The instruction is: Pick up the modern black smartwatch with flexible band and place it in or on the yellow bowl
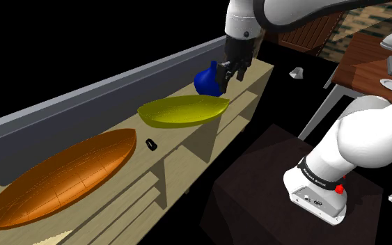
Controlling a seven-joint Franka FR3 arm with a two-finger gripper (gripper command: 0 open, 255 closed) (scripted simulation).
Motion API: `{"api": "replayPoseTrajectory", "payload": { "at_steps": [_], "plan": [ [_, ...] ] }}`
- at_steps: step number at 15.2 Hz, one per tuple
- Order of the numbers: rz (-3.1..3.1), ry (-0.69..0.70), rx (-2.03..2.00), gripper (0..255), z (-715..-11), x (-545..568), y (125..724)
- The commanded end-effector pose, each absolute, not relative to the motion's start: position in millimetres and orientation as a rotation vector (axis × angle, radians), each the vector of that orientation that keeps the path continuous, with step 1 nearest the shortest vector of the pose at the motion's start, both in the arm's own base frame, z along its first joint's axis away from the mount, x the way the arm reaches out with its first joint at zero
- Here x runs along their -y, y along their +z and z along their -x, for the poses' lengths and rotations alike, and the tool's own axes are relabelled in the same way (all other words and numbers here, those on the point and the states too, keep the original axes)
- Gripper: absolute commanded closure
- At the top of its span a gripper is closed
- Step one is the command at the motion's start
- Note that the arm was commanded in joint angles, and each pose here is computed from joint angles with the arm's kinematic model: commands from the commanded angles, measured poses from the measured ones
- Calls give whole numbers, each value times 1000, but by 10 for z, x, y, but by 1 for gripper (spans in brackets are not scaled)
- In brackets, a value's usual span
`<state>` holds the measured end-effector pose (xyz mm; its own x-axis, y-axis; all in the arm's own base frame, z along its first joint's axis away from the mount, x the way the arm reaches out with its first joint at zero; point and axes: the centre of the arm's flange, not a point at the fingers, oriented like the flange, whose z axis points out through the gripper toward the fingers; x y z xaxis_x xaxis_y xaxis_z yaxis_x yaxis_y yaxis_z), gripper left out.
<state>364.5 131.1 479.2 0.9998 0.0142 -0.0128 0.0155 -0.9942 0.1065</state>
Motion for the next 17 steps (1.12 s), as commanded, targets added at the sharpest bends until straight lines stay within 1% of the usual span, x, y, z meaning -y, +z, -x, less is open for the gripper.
{"api": "replayPoseTrajectory", "payload": {
  "at_steps": [1,17],
  "plan": [
    [-3039,-10,-35,0,-3768,-1516,4647],
    [-3056,31,-135,0,-4606,-3029,3515]
  ]
}}
